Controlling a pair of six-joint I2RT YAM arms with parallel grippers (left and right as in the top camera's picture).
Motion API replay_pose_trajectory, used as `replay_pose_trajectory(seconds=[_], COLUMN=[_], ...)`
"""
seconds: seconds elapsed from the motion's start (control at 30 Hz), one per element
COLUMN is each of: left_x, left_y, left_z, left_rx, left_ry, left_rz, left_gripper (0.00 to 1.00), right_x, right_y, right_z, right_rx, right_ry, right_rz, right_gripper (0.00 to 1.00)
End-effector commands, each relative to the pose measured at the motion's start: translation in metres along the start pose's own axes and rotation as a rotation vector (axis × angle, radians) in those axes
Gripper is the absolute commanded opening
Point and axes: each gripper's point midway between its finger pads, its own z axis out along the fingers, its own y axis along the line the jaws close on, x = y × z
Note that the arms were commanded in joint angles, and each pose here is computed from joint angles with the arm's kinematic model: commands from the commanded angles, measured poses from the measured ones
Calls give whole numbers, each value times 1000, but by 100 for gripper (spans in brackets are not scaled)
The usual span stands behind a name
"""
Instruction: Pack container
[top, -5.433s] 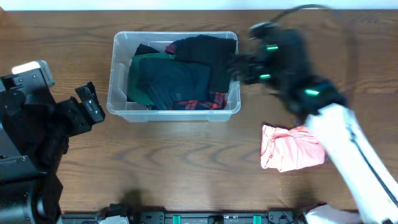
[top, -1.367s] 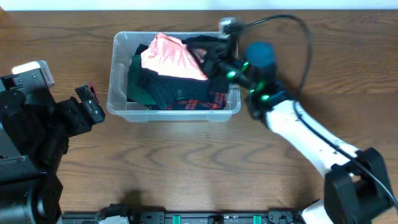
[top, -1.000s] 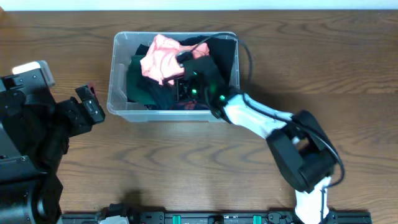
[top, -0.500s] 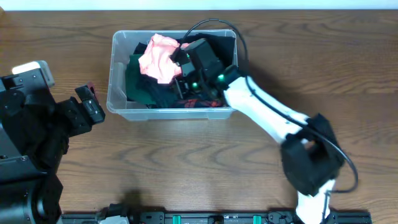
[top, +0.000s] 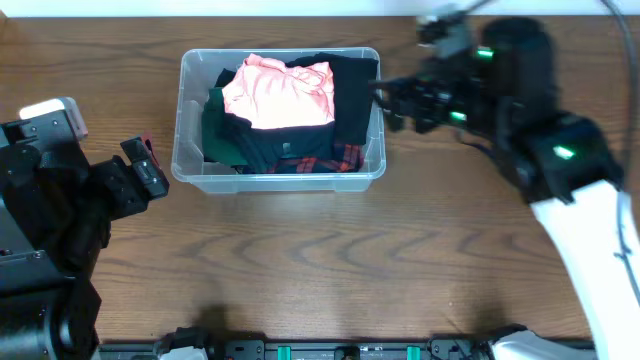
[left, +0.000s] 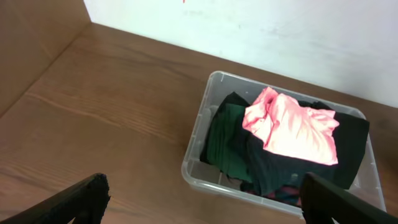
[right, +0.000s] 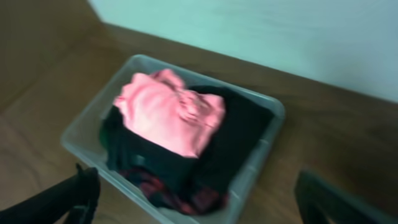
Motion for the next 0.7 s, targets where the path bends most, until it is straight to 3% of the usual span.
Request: replay_pose_trajectory(seconds=[0.0,0.2,0.3,0.4,0.5,0.67], left_x=[-2,-2,-2,-2,-2,-2], left_y=[2,2,2,2,2,2], left_z=[-2,-2,-2,-2,-2,-2], left_rx=[-9,-9,-9,-9,-9,-9], left_ry=[-8,-8,-8,-8,-8,-8], left_rz=[-3,-3,-3,-3,-3,-3], left_gripper=[98,98,98,98,98,98], right_x=[0,15,39,46,35,17], right_y=[-19,-19,-20,-30,-35,-45], right_z=[-26,-54,-58,-63,-76,-126], right_rx=[65,89,102,153,171,263], right_ry=[-16,16,106,136,85,-60], right_rz=[1,27,49,-31,-138,-136], right_gripper=[99,99,99,99,99,99])
